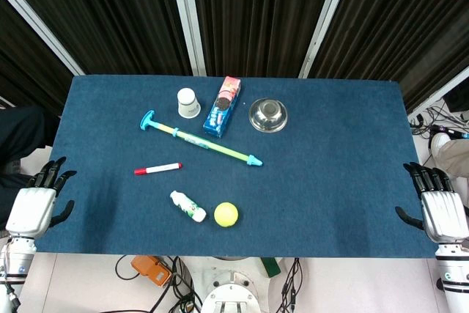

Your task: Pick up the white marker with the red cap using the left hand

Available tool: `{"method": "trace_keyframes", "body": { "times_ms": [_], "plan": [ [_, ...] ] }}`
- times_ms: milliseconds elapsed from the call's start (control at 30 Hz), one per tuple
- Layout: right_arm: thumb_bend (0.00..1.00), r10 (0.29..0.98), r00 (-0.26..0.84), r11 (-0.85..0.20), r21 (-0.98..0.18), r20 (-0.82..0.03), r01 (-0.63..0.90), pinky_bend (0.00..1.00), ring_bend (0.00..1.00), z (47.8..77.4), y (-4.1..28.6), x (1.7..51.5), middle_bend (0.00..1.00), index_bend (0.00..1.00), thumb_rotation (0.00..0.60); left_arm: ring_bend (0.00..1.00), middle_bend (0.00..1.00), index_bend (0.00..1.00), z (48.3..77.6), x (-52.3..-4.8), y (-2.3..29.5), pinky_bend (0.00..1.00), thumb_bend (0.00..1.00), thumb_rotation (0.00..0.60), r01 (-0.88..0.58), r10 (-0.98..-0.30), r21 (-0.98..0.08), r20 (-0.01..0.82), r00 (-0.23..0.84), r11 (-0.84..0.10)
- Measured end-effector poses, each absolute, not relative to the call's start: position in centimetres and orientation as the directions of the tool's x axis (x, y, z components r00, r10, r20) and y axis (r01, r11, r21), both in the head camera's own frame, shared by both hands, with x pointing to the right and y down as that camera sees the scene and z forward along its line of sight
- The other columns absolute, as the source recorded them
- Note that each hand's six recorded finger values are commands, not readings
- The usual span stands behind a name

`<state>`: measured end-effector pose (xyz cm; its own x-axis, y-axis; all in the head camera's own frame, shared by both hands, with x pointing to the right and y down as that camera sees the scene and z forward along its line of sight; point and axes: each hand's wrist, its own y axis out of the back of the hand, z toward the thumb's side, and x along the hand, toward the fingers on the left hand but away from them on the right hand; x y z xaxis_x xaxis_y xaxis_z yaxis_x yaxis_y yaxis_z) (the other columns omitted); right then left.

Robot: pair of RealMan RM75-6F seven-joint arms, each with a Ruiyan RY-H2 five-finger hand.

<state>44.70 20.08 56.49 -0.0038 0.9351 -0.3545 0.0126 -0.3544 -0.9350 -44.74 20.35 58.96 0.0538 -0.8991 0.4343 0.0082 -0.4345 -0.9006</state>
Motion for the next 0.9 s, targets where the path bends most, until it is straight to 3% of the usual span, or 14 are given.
{"method": "trace_keyframes", "body": {
  "times_ms": [733, 900],
  "plan": [
    [0.30, 0.935, -0.015, -0.355, -0.934, -0.356, 0.030, 0.17, 0.20, 56.4, 20.3, 44.7, 0.19, 0.18, 0.600, 0.02, 0.03, 0.20, 59.7, -44.2, 20.4, 0.21, 0.34, 0.600, -0.017, -0.893, -0.894, 0.447, 0.055, -0.449],
    [0.30, 0.933, -0.011, -0.360, -0.933, -0.360, 0.029, 0.16, 0.20, 56.6, 20.3, 44.7, 0.19, 0.18, 0.600, 0.02, 0.03, 0.20, 61.3, -42.4, 20.3, 0.21, 0.34, 0.600, -0.040, -0.862, -0.865, 0.495, 0.107, -0.501]
  ]
}}
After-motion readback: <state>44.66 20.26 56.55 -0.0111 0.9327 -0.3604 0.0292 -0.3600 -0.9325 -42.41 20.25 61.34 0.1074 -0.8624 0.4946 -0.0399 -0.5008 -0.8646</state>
